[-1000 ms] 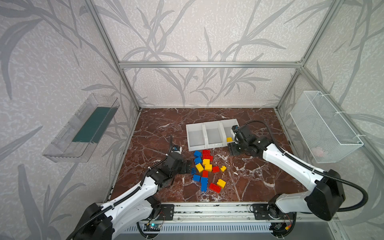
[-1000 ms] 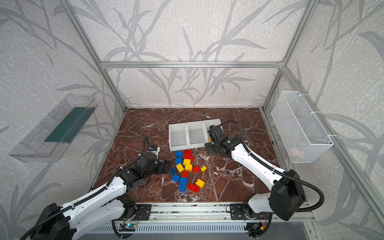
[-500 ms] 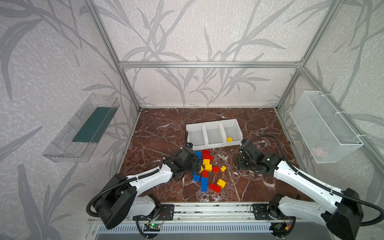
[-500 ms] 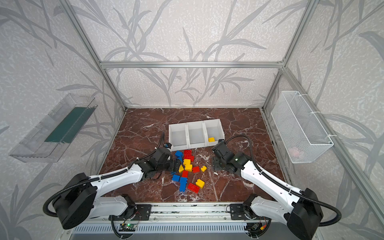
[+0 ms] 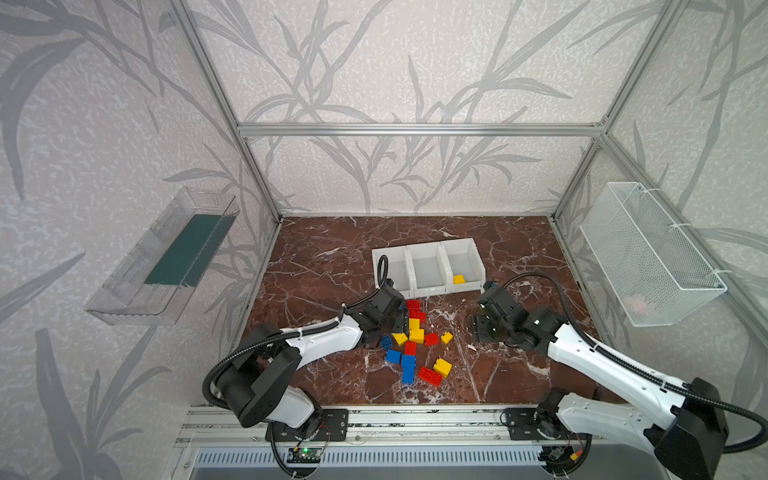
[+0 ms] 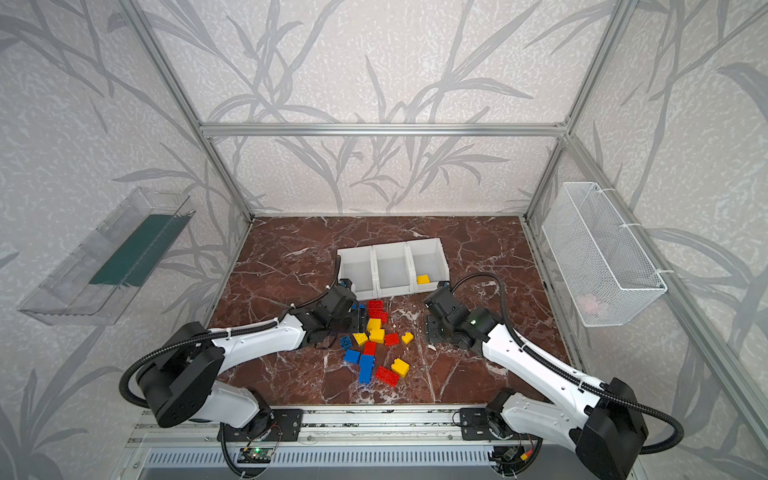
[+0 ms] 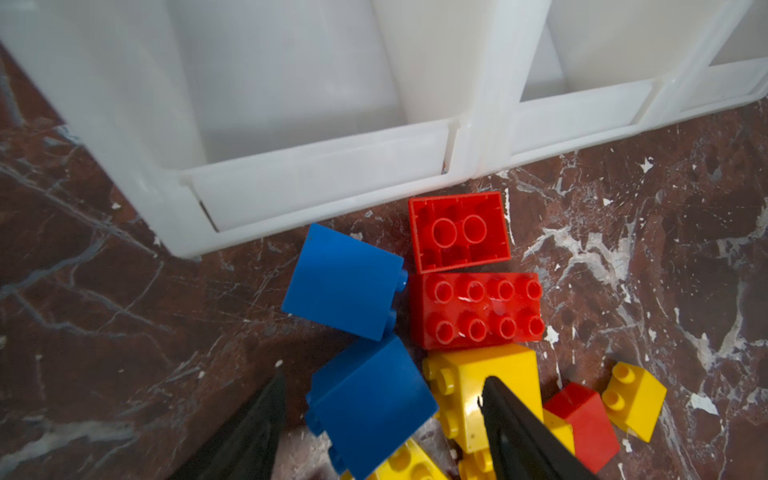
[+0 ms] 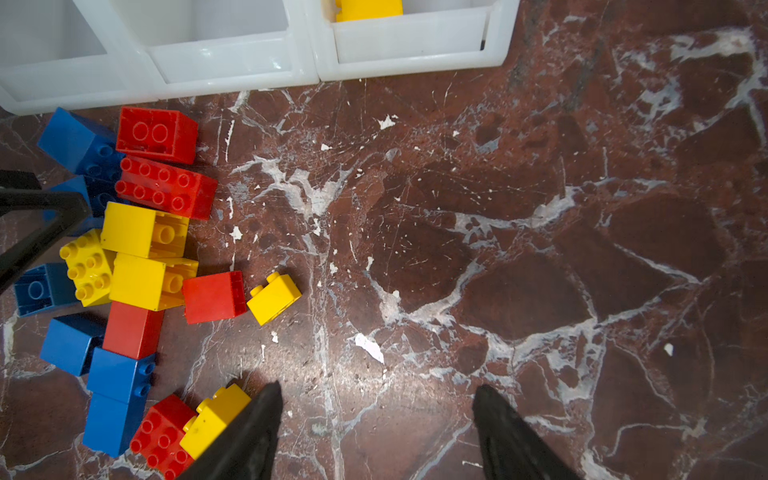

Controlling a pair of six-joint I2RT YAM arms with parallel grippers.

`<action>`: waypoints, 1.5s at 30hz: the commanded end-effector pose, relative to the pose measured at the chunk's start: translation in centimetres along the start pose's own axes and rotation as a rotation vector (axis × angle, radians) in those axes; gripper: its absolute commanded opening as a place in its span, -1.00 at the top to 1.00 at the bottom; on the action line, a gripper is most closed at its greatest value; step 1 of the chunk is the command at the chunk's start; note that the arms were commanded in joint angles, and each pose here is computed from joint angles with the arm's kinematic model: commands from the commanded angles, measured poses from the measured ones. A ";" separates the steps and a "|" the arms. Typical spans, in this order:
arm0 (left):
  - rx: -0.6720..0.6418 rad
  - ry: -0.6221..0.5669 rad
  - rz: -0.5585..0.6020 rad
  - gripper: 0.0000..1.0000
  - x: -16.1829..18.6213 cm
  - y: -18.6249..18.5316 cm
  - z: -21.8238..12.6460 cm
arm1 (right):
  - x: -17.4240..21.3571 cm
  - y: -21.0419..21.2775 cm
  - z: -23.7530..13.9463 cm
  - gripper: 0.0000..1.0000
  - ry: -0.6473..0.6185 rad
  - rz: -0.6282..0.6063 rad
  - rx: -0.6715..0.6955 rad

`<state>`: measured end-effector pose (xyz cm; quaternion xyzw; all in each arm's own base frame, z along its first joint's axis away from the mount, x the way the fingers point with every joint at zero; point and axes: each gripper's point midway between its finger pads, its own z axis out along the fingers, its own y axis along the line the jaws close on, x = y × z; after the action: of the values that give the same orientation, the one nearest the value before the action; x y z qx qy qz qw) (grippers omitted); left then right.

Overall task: Sort the legos into containers by color
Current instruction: 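Grasp a blue brick with the left gripper while the right gripper withdraws, then lift the blue brick into the middle bin compartment and release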

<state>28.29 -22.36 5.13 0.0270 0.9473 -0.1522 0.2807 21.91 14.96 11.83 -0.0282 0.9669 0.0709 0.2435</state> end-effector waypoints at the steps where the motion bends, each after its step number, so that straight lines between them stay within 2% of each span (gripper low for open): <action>1: -0.031 -0.007 -0.038 -0.48 -0.4 0.0 0.2 | 0.3 0.3 0.4 -0.47 0.009 0.003 -0.012; 17: -0.124 -0.003 -0.036 -0.26 0.1 1.4 0.6 | 0.6 0.4 0.4 -0.47 0.014 0.004 -0.025; 32: -0.148 0.030 -0.003 -0.12 1.5 2.6 0.3 | 0.7 0.6 0.4 -0.46 0.019 0.037 -0.035; 42: -0.124 0.050 0.019 -0.01 1.6 1.7 1.0 | 0.9 0.4 0.5 -0.45 0.019 0.042 -0.030; 45: -0.121 0.051 0.027 0.07 1.5 1.6 1.1 | 1.0 0.3 0.4 -0.38 0.016 0.044 -0.029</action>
<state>28.14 -21.35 3.69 0.0176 0.9564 -0.1047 0.2721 21.66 15.54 11.18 -0.0128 0.9683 0.0905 0.2325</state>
